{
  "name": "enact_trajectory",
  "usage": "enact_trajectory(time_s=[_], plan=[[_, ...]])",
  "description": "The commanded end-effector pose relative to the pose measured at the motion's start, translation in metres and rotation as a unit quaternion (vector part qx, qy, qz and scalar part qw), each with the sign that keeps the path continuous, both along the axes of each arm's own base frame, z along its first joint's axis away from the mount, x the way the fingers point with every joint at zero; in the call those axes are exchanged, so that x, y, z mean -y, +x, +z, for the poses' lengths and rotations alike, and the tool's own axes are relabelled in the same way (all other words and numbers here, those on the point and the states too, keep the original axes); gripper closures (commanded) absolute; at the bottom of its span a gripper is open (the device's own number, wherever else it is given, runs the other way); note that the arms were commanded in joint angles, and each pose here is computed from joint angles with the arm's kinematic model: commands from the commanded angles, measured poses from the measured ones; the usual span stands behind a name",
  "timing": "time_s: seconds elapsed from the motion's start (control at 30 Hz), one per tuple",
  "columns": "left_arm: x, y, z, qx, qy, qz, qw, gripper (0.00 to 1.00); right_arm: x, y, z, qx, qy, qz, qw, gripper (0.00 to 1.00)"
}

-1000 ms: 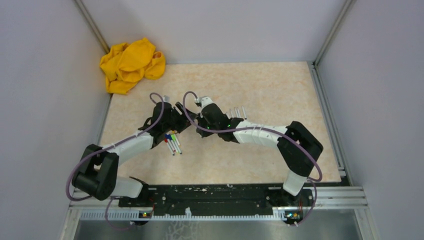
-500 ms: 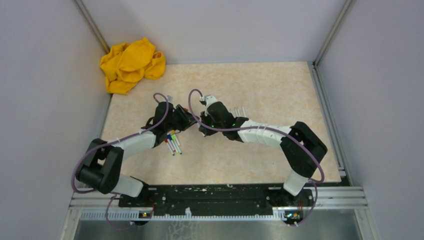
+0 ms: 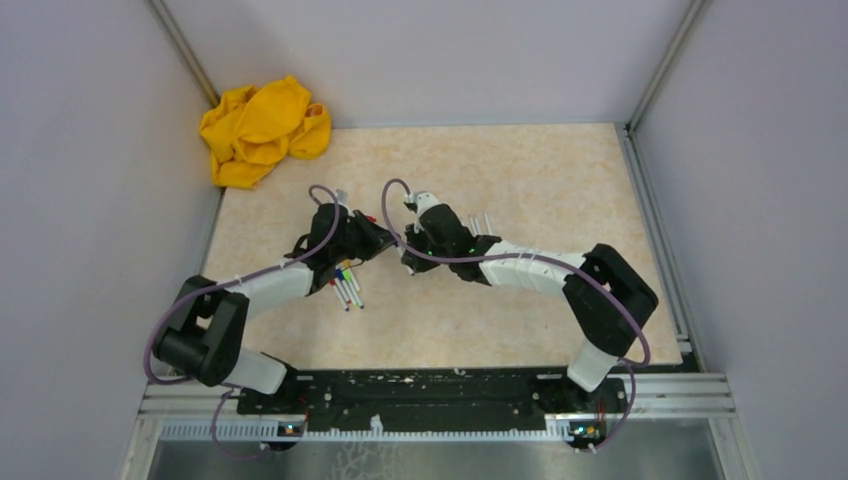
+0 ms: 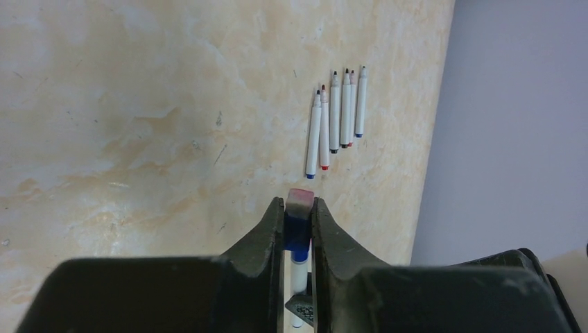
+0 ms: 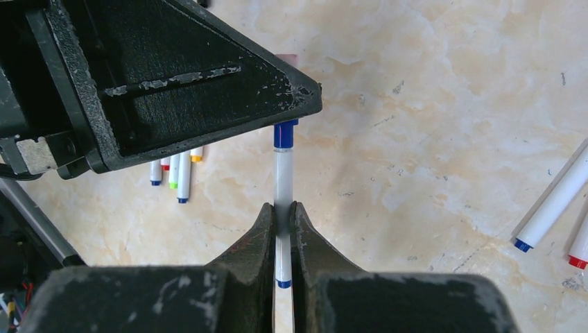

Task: Open the pen caps

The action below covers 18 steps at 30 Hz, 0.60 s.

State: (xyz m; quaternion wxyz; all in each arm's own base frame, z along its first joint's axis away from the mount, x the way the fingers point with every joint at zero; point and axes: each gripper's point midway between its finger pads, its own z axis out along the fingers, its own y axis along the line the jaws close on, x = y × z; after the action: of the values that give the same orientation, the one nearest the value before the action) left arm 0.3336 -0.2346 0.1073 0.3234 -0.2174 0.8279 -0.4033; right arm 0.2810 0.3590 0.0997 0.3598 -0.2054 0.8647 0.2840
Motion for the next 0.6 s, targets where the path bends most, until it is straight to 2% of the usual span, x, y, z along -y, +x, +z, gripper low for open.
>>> enact_trajectory(time_s=[0.0,0.03,0.13,0.2,0.5,0.57], plan=[[0.011,0.001,0.014,0.023,-0.022,-0.02,0.999,1.0,-0.002,0.012,0.035,0.039,0.038,-0.011,0.998,1.0],[0.011,0.0,0.015,0.025,-0.025,-0.02,0.999,1.0,-0.002,0.013,0.036,0.042,0.038,-0.013,0.998,0.99],[0.012,-0.001,0.021,0.031,-0.032,-0.025,0.999,1.0,-0.004,0.017,0.04,0.051,0.04,-0.013,0.998,0.86],[0.015,-0.002,0.024,0.033,-0.037,-0.03,0.998,1.0,-0.007,0.021,0.041,0.054,0.039,-0.013,0.998,0.82],[0.019,-0.005,0.025,0.031,-0.045,-0.038,0.998,1.0,-0.017,0.033,0.04,0.06,0.035,-0.012,0.998,0.81],[0.019,-0.005,0.025,0.031,-0.047,-0.038,0.998,1.0,-0.018,0.036,0.039,0.06,0.035,-0.014,0.997,0.86]])
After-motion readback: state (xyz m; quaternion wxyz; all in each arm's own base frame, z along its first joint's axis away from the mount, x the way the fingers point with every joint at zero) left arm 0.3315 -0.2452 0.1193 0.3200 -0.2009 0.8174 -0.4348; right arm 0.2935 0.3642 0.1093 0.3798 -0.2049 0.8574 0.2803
